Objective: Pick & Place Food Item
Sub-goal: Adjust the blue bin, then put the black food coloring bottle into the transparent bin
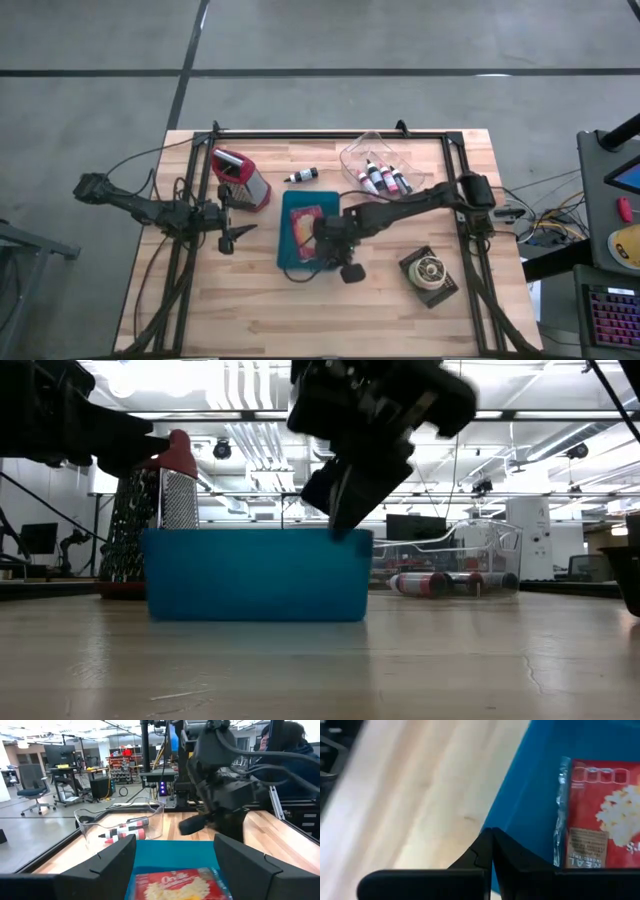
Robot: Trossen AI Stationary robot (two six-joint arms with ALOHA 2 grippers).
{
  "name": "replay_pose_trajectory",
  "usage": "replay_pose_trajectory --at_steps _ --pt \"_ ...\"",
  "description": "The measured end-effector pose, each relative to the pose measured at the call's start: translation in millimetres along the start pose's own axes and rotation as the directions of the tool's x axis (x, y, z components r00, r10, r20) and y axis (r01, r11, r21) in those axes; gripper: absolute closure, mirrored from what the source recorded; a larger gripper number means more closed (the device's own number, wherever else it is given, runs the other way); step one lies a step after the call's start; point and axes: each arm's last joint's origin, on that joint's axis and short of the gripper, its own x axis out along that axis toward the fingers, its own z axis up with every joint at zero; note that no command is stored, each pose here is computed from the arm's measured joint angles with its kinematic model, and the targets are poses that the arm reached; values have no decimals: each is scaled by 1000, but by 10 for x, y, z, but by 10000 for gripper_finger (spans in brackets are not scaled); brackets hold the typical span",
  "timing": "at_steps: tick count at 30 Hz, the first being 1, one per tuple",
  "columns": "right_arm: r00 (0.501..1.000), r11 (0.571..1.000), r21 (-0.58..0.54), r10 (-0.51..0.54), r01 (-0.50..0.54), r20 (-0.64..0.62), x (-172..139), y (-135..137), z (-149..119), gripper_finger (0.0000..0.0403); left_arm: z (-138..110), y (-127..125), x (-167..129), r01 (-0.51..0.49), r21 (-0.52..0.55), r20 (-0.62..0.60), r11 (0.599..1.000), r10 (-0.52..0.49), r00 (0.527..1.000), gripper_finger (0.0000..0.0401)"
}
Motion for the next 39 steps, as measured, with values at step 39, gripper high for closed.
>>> replay_pose_trajectory --at_steps 39 --pt "865 866 48 -500 498 49 -750 703 -236 341 596 -26 1062 -159 339 -458 927 311 833 126"
